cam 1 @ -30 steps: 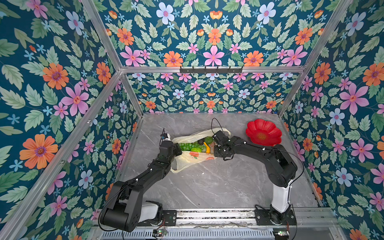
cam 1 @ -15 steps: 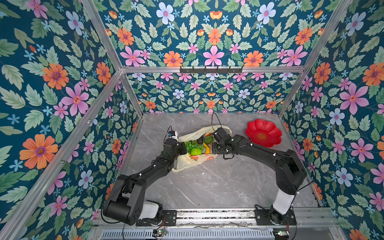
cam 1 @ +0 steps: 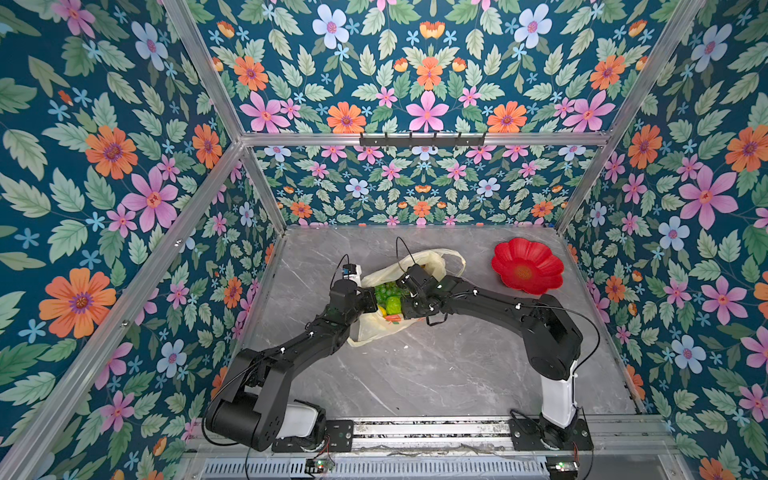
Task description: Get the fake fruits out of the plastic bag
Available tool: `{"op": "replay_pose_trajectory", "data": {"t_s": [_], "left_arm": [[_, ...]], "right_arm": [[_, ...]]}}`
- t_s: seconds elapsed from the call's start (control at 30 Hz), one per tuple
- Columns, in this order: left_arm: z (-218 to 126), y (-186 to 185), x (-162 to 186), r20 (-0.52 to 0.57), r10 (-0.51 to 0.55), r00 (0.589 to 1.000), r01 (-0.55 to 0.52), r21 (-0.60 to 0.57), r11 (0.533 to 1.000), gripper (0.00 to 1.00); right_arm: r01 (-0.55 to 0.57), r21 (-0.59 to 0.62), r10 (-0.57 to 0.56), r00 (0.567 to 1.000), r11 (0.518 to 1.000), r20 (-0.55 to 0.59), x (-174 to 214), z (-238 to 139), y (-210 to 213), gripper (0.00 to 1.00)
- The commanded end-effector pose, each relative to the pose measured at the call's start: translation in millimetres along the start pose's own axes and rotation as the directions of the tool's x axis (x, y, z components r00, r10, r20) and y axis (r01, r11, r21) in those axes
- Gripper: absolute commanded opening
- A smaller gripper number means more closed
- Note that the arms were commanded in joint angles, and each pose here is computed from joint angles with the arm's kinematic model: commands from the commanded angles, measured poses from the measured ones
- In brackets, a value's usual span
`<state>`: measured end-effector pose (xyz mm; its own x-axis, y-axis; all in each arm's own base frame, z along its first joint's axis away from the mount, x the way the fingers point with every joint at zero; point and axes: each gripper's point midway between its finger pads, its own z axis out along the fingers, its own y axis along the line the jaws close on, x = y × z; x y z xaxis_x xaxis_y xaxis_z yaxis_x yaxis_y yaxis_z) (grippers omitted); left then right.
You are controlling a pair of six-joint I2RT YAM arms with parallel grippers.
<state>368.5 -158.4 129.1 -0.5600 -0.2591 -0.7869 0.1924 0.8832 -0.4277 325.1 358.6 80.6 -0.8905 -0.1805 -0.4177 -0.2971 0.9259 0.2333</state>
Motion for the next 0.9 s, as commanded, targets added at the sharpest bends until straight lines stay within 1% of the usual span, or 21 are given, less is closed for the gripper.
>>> {"op": "replay_pose_trajectory", "data": {"t_s": [0.0,0.17,0.3,0.5,0.6,0.73,0.87], "left_arm": [[1,-3,-6,0.023,-0.001,1.000,0.001,0.008,1.000,0.00],[1,4,-5,0.025,-0.009,1.000,0.010,-0.024,1.000,0.00],[3,9,-3,0.022,-0.016,1.000,0.017,-0.049,0.999,0.00],[-2,31,-3,0.039,-0.032,0.999,0.038,-0.167,0.985,0.00],[-7,36,-5,0.066,-0.039,0.997,0.051,-0.183,0.982,0.00],[-10,29,-7,0.080,-0.022,0.997,0.034,-0.145,0.989,0.00],[-8,20,-7,0.066,-0.002,0.998,0.009,-0.105,0.994,0.00]], "right_arm": [[0.003,-0.012,-0.004,1.000,1.000,-0.026,11,7,2,0.53],[0.004,-0.010,-0.004,0.996,1.000,-0.084,32,20,1,0.49],[0.006,-0.014,-0.007,0.995,1.000,-0.102,40,25,2,0.48],[0.022,-0.012,-0.024,0.994,1.000,-0.109,40,26,7,0.48],[0.016,-0.018,-0.017,0.996,1.000,-0.090,35,19,9,0.50],[0.017,-0.012,-0.017,0.999,1.000,-0.038,21,-1,7,0.56],[-0.034,-0.001,0.034,0.999,0.999,0.031,4,-30,-16,0.60]]}}
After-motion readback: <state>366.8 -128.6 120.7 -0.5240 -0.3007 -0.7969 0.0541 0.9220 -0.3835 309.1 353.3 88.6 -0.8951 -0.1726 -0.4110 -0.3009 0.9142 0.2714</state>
